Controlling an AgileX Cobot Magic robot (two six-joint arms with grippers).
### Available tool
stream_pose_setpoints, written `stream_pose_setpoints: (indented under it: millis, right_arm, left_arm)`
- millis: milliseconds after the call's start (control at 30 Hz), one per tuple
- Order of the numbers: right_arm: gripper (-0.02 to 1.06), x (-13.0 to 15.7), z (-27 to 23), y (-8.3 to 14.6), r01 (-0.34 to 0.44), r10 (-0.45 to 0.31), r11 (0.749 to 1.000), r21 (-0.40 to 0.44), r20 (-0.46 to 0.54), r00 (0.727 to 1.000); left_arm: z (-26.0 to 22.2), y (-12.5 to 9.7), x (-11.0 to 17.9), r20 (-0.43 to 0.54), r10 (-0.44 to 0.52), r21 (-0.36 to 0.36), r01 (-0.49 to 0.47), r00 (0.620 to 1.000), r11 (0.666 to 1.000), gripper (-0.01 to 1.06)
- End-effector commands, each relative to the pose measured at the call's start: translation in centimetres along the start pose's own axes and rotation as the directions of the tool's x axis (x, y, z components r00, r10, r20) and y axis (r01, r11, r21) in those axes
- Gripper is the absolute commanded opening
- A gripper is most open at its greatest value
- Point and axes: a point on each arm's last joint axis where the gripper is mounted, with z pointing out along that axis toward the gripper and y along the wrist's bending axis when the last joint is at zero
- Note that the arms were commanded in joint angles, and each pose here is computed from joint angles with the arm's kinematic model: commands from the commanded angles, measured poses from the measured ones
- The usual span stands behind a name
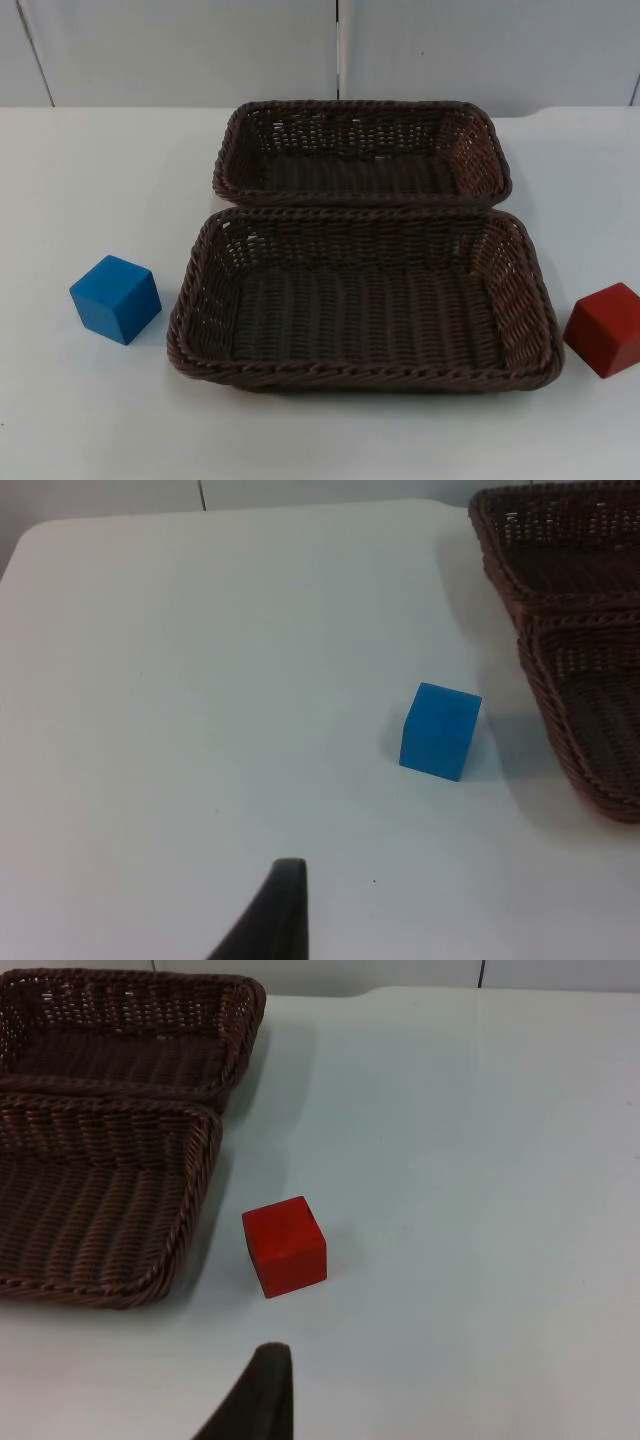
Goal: Pick up one cube with the left hand and place it into the upper basket. Pick up one cube with the right hand and place it into the lower basket.
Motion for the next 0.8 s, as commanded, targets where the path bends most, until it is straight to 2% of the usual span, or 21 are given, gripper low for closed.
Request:
stream_pose_setpoints:
  millis: [0, 767]
  right_arm:
    - [1.05, 0.06, 0.1, -0.01, -0.006, 0.005, 1.0, 0.008, 0.004, 1.0]
    - [1.05, 0.06, 0.1, -0.01, -0.006, 0.005, 1.0, 0.008, 0.004, 1.0]
  left_arm:
    - [0.08, 0.04, 0.17, -0.005, -0.004, -0.008, 0.004, 1.0, 1.0, 1.05]
    - [0.08, 0.04, 0.17, -0.005, -0.004, -0.008, 0.004, 1.0, 1.0, 1.05]
